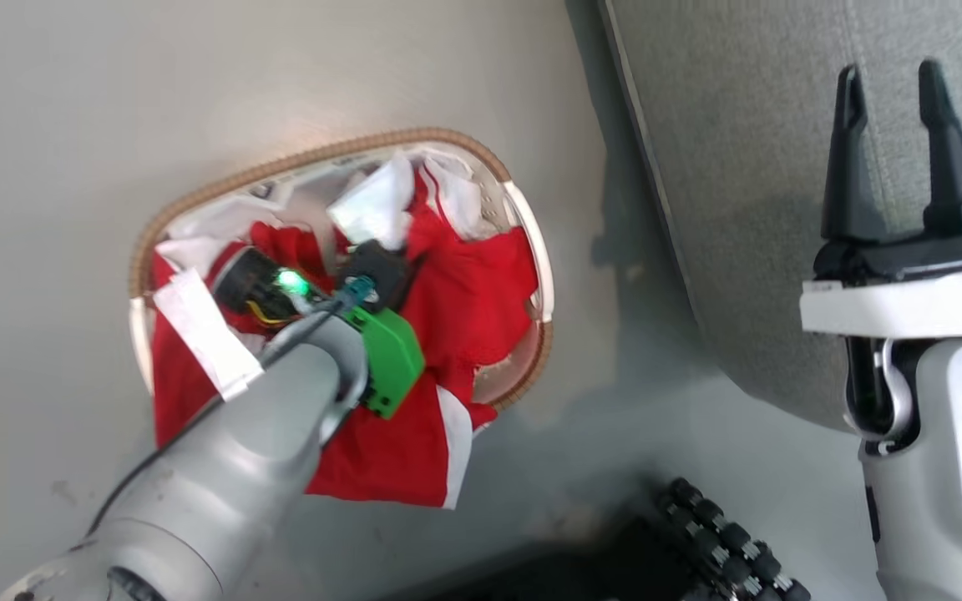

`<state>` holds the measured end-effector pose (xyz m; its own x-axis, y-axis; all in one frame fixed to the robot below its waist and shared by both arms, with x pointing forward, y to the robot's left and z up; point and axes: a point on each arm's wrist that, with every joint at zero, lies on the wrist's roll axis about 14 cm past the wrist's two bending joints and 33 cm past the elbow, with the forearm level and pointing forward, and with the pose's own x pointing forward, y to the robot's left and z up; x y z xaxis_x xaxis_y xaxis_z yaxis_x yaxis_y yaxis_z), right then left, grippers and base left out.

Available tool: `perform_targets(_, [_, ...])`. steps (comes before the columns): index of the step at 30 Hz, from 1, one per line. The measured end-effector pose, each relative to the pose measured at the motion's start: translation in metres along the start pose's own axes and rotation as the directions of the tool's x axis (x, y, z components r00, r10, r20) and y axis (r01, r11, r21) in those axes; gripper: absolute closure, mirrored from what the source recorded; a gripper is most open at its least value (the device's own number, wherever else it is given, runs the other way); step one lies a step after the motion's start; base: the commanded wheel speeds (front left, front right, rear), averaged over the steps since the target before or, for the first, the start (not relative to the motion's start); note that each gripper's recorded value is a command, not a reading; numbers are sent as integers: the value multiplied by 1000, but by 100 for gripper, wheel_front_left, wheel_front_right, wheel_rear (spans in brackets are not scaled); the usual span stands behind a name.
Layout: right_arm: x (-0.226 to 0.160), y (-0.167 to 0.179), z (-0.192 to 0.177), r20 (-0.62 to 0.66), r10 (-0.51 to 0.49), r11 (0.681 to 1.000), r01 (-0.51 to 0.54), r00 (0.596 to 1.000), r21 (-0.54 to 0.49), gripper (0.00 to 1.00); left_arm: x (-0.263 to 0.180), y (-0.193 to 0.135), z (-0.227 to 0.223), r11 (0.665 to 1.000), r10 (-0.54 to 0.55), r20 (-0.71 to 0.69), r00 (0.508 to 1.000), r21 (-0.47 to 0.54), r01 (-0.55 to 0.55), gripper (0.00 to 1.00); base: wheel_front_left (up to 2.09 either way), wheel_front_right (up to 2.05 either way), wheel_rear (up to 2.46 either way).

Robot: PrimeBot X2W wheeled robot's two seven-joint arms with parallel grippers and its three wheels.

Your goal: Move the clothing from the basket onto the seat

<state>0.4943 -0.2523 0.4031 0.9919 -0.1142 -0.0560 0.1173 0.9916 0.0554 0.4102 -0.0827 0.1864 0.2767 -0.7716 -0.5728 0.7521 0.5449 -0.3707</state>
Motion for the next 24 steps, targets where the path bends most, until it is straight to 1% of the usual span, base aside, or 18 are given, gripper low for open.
perform_targets(3, [-8, 4, 7, 3, 9, 1000, -9, 1000, -8, 0, -12, -11, 34, 1000, -9, 98, 995, 26, 7, 100, 0, 0, 0])
perform_targets(8, [-29, 10, 16, -8, 22, 1000, -22, 1000, -15, 0, -48, -18, 63, 994, 10, 187, 982, 104, -30, 100, 0, 0, 0])
perform_targets(14, [-60, 18, 31, -8, 41, 999, -41, 999, -10, 0, -93, -24, 115, 967, 32, 304, 952, 233, -106, 100, 0, 0, 0])
perform_targets(16, [-72, 22, 37, -4, 51, 999, -51, 999, -6, 0, -111, -27, 138, 950, 39, 352, 935, 276, -143, 100, 0, 0, 0])
perform_targets(19, [-87, 29, 48, 16, 70, 998, -70, 997, 1, 0, -135, -34, 164, 912, 34, 402, 915, 361, -192, 100, 0, 0, 0])
perform_targets(21, [-95, 32, 58, 38, 80, 997, -81, 996, 6, 0, -152, -38, 181, 892, 38, 436, 899, 391, -227, 100, 0, 0, 0])
perform_targets(24, [-108, 37, 74, 80, 95, 995, -96, 992, 8, 0, -178, -46, 206, 846, 37, 481, 876, 452, -284, 100, 0, 0, 0])
